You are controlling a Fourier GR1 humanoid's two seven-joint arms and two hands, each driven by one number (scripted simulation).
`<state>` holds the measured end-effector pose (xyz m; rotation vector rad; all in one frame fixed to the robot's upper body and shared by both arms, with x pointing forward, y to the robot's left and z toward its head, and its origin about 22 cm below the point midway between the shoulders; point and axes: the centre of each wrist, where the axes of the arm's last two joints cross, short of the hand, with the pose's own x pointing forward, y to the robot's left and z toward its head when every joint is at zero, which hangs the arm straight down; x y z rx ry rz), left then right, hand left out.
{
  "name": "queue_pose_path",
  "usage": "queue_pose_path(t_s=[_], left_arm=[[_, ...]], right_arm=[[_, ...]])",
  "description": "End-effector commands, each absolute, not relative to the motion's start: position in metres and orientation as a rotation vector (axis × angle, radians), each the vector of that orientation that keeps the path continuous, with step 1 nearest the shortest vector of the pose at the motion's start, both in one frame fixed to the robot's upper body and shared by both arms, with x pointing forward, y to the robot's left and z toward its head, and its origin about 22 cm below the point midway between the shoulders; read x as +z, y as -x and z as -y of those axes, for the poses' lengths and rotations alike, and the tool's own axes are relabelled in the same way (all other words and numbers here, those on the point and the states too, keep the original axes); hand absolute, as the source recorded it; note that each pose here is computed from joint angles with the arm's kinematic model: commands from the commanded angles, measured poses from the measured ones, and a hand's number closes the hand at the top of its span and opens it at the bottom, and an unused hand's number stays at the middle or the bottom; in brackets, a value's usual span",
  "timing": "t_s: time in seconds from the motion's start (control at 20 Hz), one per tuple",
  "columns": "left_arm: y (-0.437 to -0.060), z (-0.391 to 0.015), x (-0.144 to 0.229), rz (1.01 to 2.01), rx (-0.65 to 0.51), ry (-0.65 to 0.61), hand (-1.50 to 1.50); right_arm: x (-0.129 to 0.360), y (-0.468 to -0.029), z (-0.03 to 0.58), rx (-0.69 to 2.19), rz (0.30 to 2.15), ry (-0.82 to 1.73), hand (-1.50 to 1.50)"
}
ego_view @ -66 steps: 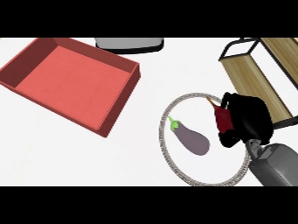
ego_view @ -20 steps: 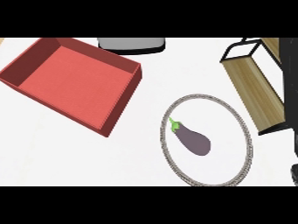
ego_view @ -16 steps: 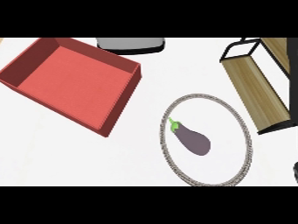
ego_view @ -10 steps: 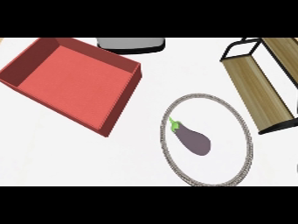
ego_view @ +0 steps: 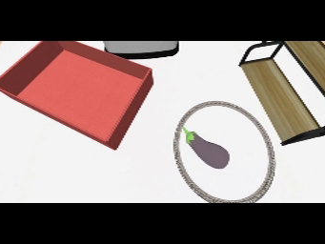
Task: Pick the pear from the placemat and place it in the tiered shelf
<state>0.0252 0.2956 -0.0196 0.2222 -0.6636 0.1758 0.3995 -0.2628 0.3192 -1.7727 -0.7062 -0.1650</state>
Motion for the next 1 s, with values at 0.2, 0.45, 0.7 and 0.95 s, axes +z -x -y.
queue_pose_path(t_s=[0.2,0.45,0.7,0.95], left_arm=[[-0.113,-0.318,0.019,1.192,0.070,-0.319,0.00],[-0.117,-0.321,0.019,1.204,0.051,-0.306,0.00],[-0.121,-0.318,0.021,1.207,0.057,-0.300,0.00],[-0.115,-0.316,0.017,1.203,0.061,-0.288,0.00]], right_arm=[[0.301,-0.400,0.293,-0.244,0.526,1.734,-1.50],[0.303,-0.396,0.297,-0.273,0.588,1.748,-1.50],[0.320,-0.388,0.288,-0.389,0.715,1.701,-1.50],[0.344,-0.373,0.287,-0.548,0.818,1.599,-1.50]])
